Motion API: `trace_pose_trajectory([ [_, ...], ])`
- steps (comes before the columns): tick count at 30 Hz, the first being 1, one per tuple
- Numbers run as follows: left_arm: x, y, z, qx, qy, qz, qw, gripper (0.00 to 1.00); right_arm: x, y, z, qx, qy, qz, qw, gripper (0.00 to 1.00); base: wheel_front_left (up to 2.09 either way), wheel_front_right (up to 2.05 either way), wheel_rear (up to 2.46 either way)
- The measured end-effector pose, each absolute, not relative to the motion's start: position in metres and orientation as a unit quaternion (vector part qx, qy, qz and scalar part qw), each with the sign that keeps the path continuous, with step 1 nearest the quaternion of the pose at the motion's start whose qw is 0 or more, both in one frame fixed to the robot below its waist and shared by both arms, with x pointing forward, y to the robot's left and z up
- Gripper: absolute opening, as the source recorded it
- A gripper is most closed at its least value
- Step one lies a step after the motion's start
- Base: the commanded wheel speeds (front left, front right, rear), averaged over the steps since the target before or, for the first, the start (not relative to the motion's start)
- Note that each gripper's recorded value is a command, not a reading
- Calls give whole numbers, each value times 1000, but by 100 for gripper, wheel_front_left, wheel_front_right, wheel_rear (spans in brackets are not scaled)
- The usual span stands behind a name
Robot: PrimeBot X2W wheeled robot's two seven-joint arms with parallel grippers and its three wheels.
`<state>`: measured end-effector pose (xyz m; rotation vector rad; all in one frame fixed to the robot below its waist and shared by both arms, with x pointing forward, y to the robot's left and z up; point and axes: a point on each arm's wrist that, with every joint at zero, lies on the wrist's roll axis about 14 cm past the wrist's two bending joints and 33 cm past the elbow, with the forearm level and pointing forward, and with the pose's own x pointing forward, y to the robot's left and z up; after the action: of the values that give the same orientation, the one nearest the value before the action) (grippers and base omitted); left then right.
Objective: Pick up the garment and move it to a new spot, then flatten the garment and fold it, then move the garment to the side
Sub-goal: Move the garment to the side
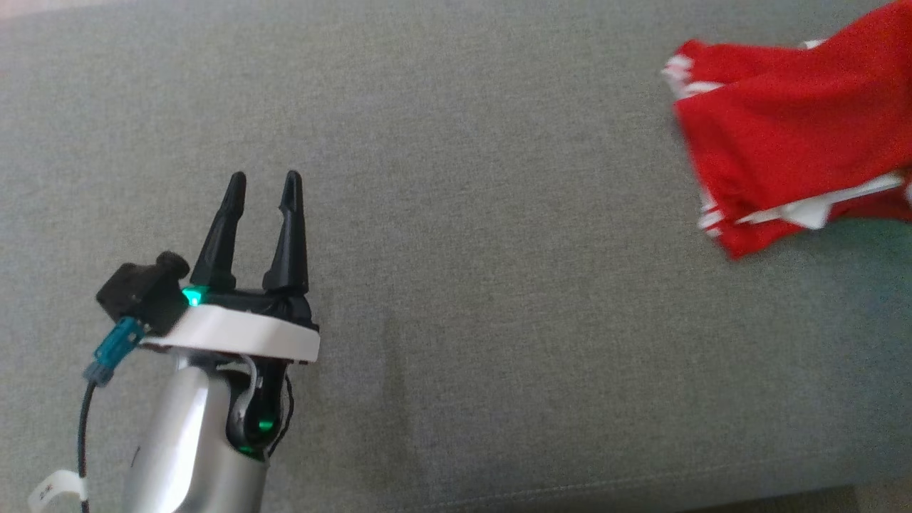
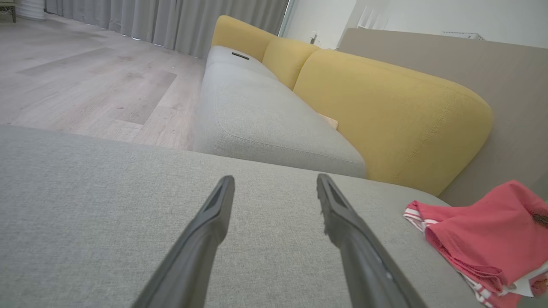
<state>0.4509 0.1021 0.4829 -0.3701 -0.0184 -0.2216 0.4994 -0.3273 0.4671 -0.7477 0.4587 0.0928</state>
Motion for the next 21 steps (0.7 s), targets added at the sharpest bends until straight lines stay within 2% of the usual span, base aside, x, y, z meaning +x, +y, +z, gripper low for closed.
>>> trace_pose_trajectory([
  [7, 455, 106, 473, -184, 1, -106, 977, 100, 499, -384, 477, -378, 254, -18, 890, 0, 0, 0, 0],
  [16, 459, 111, 469, -182, 3, -99, 978, 100, 494, -407, 474, -363, 277, -63, 888, 0, 0, 0, 0],
  [21, 460, 111, 466, -178, 6, -99, 979, 100, 491, -403, 466, -352, 283, -66, 890, 0, 0, 0, 0],
])
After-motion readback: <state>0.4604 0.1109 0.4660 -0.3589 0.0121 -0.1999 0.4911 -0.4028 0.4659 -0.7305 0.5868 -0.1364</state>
